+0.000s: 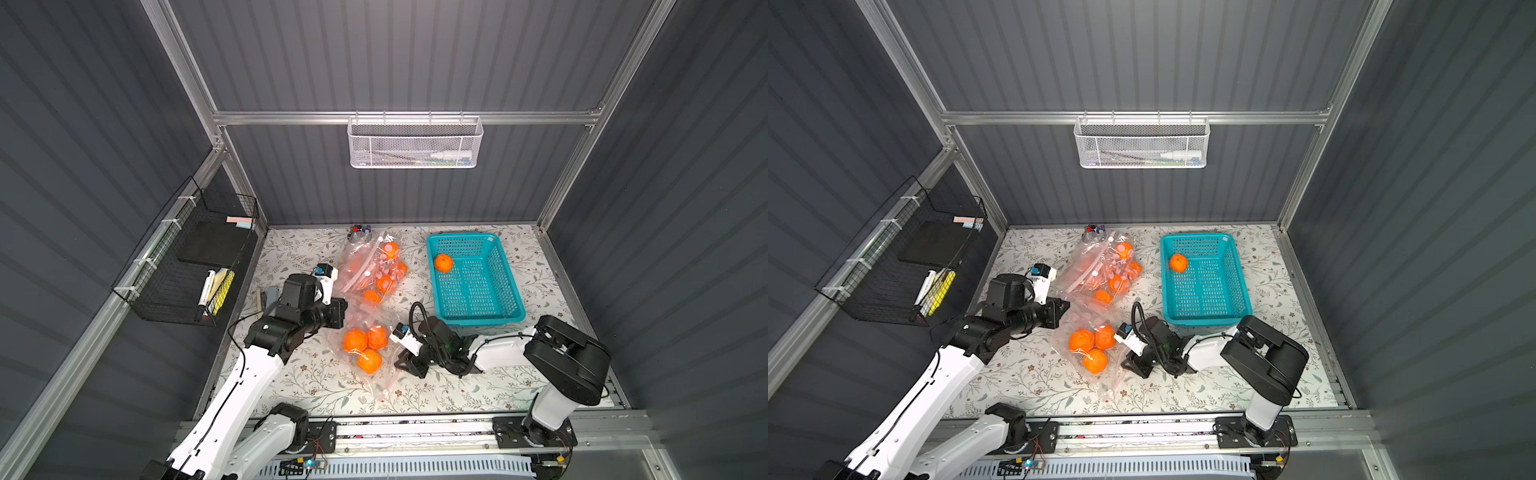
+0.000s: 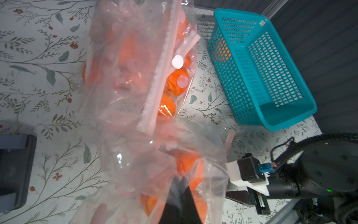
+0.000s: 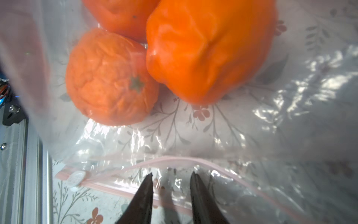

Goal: Open the zip-top bag and take out the orange
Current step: Adjust the zipper food storage bag at the center of the board.

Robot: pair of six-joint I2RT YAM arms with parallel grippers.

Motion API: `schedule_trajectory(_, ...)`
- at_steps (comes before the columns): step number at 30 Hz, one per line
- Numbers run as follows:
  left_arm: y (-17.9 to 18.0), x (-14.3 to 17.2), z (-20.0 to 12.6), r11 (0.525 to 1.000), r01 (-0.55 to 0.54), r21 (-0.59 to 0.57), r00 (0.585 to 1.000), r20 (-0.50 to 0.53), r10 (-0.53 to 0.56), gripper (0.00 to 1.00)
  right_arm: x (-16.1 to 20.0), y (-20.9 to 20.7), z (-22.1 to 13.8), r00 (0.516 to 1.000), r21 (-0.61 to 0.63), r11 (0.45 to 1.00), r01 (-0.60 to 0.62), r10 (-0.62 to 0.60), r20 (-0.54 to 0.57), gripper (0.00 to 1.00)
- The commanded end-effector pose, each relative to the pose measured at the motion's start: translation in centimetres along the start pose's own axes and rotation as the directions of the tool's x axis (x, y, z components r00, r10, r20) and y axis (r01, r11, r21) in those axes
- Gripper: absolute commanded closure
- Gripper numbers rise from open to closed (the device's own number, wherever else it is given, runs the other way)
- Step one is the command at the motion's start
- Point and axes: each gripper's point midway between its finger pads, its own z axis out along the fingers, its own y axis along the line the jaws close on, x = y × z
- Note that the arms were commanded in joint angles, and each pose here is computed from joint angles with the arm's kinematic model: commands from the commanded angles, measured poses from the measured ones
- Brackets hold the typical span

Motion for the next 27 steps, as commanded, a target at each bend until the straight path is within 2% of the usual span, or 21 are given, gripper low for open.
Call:
schedule_trajectory(1, -4.0, -2.1, -2.0, 0.980, -0.070, 0.185, 0.996, 0.065, 0.059, 1.00, 2.5, -0.5, 0.7, 0.997, 0.020, 1.000, -0.024, 0.025, -0.069, 0.63)
schedule_trajectory(5, -7.0, -2.2, -3.5, 0.932, -0.127, 0.341, 0.991, 0.092, 0.101, 1.00, 2.8, -0.7, 1.1, 0.998, 0.028, 0.999, -0.028, 0.029, -0.051, 0.55)
schedule_trajectory(8, -7.6, -2.2, -4.1, 0.914, -0.166, 0.371, 0.984, 0.120, 0.130, 1.00, 2.7, -0.8, 1.4, 0.999, 0.026, 0.999, -0.034, 0.035, -0.024, 0.49)
schedule_trajectory(10, -7.1, -2.3, -3.6, 0.924, -0.164, 0.346, 0.984, 0.118, 0.130, 1.00, 2.8, -0.8, 1.5, 0.999, 0.027, 0.999, -0.034, 0.035, -0.028, 0.47)
schedule_trajectory(11, -6.5, -2.3, -3.1, 0.937, -0.154, 0.314, 0.986, 0.111, 0.125, 0.97, 2.8, -0.8, 1.5, 0.999, 0.029, 0.999, -0.029, 0.030, -0.029, 0.47)
schedule_trajectory(13, -3.6, -2.0, -1.6, 0.981, -0.089, 0.172, 0.995, 0.065, 0.079, 0.92, 2.8, -0.8, 1.4, 0.999, 0.030, 0.999, -0.028, 0.029, -0.028, 0.45)
schedule_trajectory(14, -2.0, -1.6, -0.8, 0.994, -0.057, 0.089, 0.998, 0.036, 0.054, 0.81, 2.8, -0.8, 1.3, 0.999, 0.029, 0.999, -0.026, 0.026, -0.028, 0.45)
schedule_trajectory(15, -0.2, -1.0, 0.0, 0.999, -0.033, -0.001, 0.999, -0.004, 0.033, 0.57, 2.8, -1.3, 1.3, 0.999, 0.058, 0.998, -0.025, 0.027, -0.028, 0.45)
schedule_trajectory(17, 2.4, 0.3, 1.1, 0.992, -0.015, -0.128, 0.996, -0.089, 0.004, 0.51, 2.9, -1.6, 1.3, 0.999, 0.074, 0.997, -0.028, 0.031, -0.036, 0.45)
schedule_trajectory(20, 4.5, 1.4, 2.0, 0.972, -0.016, -0.234, 0.984, -0.176, -0.026, 0.28, 2.9, -1.4, 1.4, 0.999, 0.065, 0.998, -0.028, 0.031, -0.039, 0.45)
schedule_trajectory(22, 5.5, 0.7, 1.0, 0.948, -0.029, -0.316, 0.986, -0.167, -0.026, 0.14, 2.7, -1.4, 1.4, 0.999, 0.064, 0.998, -0.025, 0.028, -0.038, 0.45)
schedule_trajectory(25, 6.7, -1.8, -2.6, 0.896, -0.040, -0.442, 0.997, -0.083, 0.004, 0.06, 2.6, -1.4, 1.4, 0.999, 0.062, 0.998, -0.023, 0.025, -0.045, 0.45)
schedule_trajectory(27, 5.2, -3.7, -4.1, 0.915, -0.058, -0.398, 0.998, -0.032, 0.050, 0.11, 2.5, -1.4, 1.6, 0.999, 0.061, 0.998, -0.022, 0.025, -0.046, 0.45)
